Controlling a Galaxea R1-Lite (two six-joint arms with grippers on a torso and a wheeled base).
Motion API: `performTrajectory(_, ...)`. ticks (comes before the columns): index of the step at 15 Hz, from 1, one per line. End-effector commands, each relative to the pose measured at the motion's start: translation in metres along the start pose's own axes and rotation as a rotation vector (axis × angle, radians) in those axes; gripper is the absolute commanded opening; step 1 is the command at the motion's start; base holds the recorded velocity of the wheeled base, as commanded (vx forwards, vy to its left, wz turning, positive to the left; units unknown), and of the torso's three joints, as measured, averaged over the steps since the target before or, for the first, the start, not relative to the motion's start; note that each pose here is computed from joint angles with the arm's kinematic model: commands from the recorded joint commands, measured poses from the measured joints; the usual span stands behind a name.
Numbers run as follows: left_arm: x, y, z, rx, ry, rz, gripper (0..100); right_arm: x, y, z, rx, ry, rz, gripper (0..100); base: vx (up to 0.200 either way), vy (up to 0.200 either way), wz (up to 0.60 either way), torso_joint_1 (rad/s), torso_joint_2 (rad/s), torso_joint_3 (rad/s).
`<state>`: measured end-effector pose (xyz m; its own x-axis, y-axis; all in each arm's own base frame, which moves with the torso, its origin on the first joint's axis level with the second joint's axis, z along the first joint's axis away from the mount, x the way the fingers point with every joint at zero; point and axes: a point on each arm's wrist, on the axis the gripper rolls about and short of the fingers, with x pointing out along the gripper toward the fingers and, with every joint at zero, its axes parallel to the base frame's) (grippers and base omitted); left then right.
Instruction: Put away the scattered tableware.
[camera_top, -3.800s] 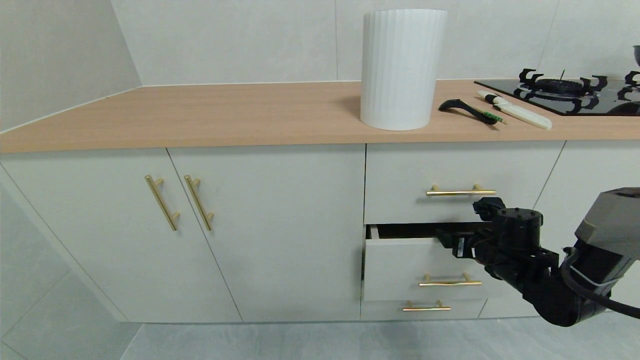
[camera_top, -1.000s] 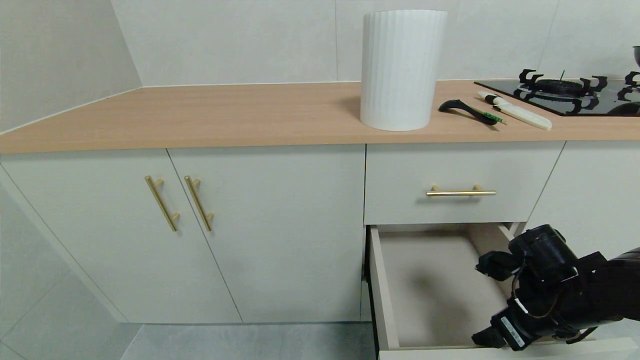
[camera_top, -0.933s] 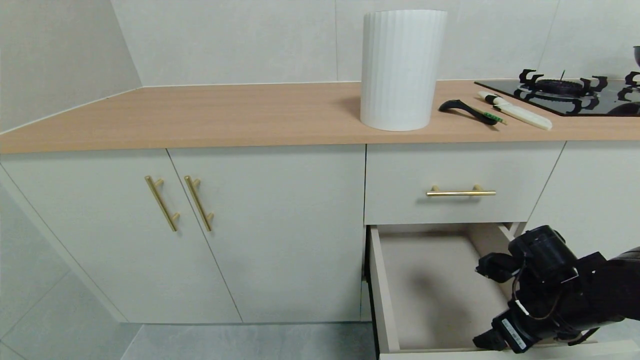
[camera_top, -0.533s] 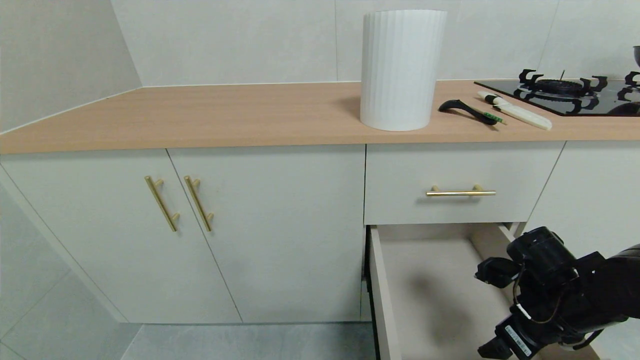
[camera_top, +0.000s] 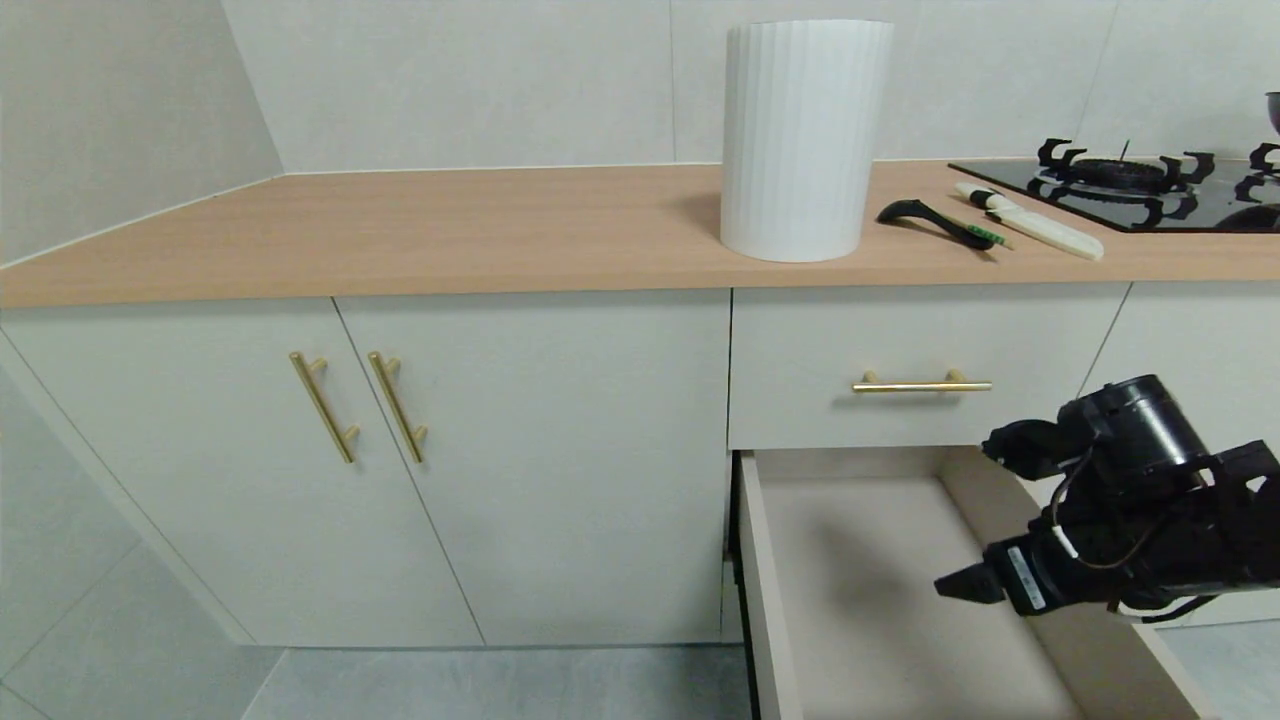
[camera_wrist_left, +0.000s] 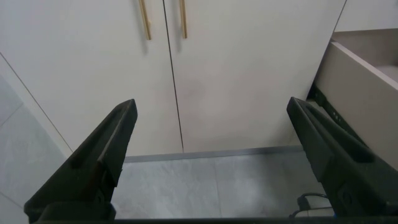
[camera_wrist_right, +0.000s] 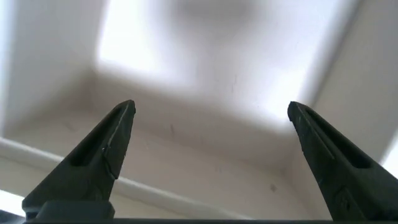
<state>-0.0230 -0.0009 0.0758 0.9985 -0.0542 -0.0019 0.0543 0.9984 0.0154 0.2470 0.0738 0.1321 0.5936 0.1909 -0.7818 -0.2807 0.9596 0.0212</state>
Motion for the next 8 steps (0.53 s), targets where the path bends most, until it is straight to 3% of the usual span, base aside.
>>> performTrajectory(1, 0.000, 0.000, 0.000, 0.000, 0.001, 0.001, 100, -0.021, -0.002, 0.008, 0.012, -0.106, -0.005, 100, 0.000, 0.000, 0.00, 0.000, 0.00, 0.000)
performTrajectory(2, 0.000, 0.000, 0.000, 0.000, 0.001, 0.001, 100, -0.036, -0.003, 0.013, 0.011, -0.269, -0.010, 100, 0.000, 0.000, 0.00, 0.000, 0.00, 0.000)
performTrajectory(3, 0.000, 0.000, 0.000, 0.000, 0.001, 0.001, 100, -0.042, -0.003, 0.014, 0.011, -0.330, -0.013, 100, 0.000, 0.000, 0.00, 0.000, 0.00, 0.000)
performTrajectory(8, 0.000, 0.000, 0.000, 0.000, 0.001, 0.001, 100, -0.046, -0.003, 0.013, 0.006, -0.395, -0.024, 100, 0.000, 0.000, 0.00, 0.000, 0.00, 0.000)
